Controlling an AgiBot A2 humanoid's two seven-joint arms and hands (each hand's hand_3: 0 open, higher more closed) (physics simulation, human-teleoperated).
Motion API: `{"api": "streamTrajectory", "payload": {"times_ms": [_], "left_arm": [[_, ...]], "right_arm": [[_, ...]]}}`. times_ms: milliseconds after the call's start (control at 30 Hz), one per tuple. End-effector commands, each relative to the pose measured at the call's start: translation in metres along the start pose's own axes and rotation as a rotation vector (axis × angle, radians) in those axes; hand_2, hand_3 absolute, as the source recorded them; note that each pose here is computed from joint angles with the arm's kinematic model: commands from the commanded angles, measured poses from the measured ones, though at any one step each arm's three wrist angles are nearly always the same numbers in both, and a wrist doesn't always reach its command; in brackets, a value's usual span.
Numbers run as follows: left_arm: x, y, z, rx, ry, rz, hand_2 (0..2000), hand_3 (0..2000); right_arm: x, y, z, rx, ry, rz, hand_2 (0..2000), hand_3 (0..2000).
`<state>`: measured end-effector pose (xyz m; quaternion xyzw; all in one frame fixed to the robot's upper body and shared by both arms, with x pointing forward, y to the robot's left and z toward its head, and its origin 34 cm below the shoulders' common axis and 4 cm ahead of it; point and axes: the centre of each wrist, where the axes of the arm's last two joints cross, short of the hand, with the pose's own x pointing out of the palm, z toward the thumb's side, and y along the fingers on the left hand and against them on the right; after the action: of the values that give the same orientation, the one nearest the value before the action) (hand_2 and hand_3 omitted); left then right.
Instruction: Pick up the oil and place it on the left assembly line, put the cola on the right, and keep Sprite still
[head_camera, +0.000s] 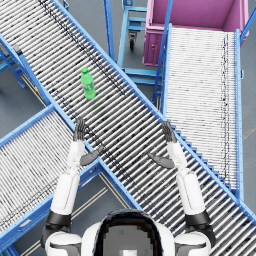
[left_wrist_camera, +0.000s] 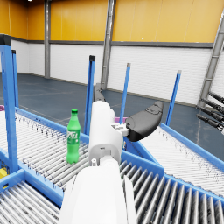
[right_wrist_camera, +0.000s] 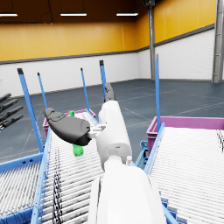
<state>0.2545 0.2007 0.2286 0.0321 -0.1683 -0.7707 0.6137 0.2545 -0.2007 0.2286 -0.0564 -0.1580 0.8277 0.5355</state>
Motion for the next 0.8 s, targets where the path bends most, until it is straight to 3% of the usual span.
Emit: {"api": "streamTrajectory", "payload": {"times_ms": [33, 800], "left_arm": [[0.0000, 0.0000, 0.0000, 0.000, 0.000, 0.000, 0, 0], [0.0000, 0.0000, 0.0000, 0.000, 0.000, 0.000, 0, 0]], "right_arm": [[0.0000, 0.0000, 0.0000, 0.000, 0.000, 0.000, 0, 0], [0.0000, 0.0000, 0.0000, 0.000, 0.000, 0.000, 0, 0]]}}
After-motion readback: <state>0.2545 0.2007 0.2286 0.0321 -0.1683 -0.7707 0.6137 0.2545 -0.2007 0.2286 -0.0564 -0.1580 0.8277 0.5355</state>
